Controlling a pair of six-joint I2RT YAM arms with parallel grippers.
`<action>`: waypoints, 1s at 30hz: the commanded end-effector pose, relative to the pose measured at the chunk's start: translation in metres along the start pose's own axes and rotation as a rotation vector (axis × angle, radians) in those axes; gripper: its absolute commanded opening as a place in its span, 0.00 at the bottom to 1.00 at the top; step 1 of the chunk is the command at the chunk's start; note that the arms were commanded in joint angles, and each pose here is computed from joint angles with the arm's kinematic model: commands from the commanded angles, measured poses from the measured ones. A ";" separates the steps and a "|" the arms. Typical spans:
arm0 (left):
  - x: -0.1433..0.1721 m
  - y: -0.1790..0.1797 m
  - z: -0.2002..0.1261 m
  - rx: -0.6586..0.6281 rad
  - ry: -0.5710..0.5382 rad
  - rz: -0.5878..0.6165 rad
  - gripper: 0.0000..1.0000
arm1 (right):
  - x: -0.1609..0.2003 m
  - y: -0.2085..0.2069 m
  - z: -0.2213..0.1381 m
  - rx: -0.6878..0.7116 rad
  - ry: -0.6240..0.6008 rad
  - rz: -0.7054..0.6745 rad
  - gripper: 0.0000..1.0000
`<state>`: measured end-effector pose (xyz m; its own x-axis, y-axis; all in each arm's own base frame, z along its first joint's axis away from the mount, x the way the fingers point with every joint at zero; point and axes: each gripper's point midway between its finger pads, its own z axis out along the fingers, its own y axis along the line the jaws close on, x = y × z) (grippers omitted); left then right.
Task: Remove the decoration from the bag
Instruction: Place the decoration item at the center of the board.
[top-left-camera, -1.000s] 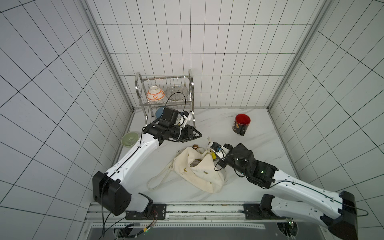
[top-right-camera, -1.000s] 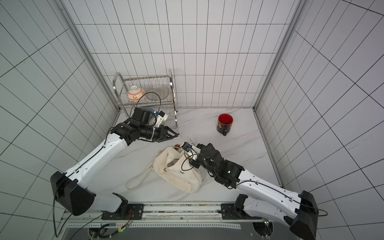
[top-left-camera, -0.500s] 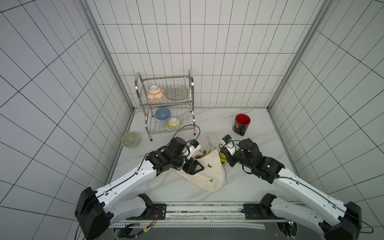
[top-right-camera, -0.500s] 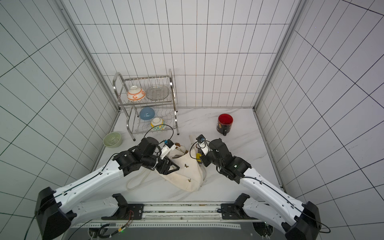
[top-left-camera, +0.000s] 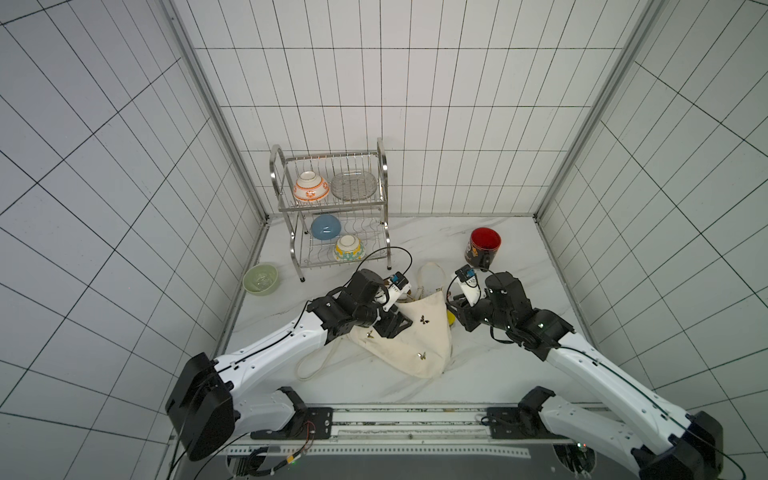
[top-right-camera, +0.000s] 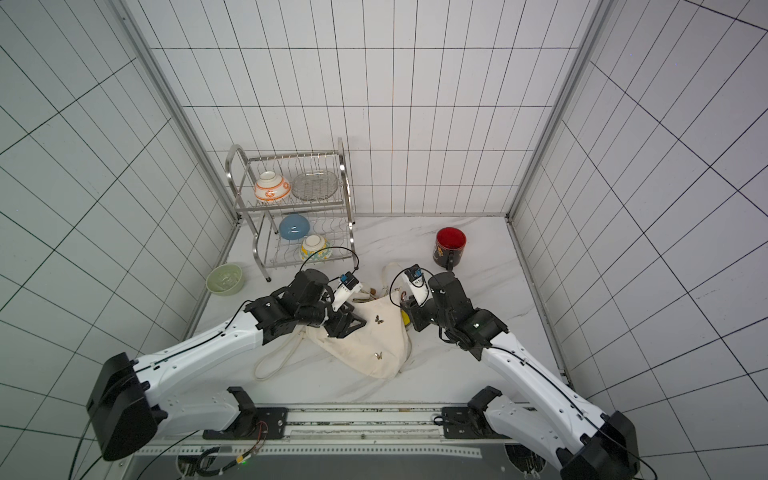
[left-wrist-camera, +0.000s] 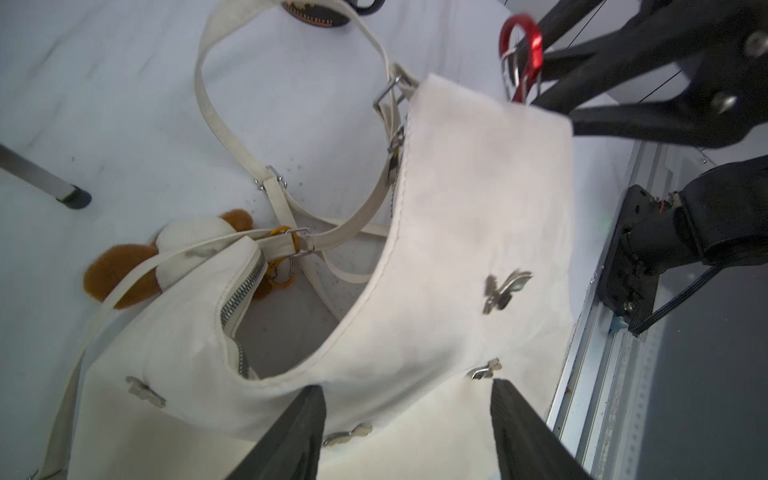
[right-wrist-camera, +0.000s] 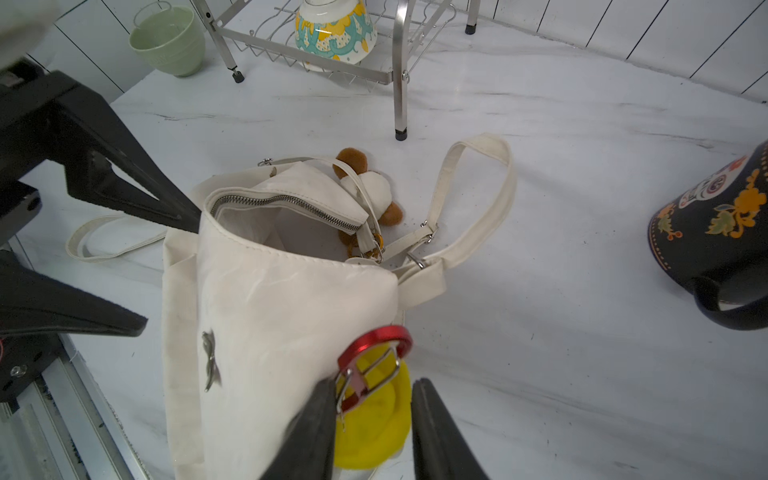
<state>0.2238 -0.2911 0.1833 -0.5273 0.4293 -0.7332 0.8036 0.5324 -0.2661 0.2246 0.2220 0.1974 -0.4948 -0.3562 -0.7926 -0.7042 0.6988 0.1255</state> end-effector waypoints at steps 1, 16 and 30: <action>-0.051 -0.029 -0.019 0.088 -0.159 0.082 0.65 | -0.021 0.003 -0.006 -0.021 -0.078 0.032 0.34; -0.029 -0.043 0.045 0.123 -0.068 0.129 0.72 | -0.026 0.016 -0.004 -0.097 -0.101 0.081 0.38; -0.023 -0.036 0.086 0.050 -0.024 0.122 0.27 | -0.011 0.021 0.004 -0.109 -0.086 0.132 0.41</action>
<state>0.2245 -0.3712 0.1432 -0.4473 0.4974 -0.7433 0.8678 0.4426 -0.2260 0.2143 0.2331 0.1822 -0.5739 -0.2794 -0.7698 -0.6797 0.6869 0.2574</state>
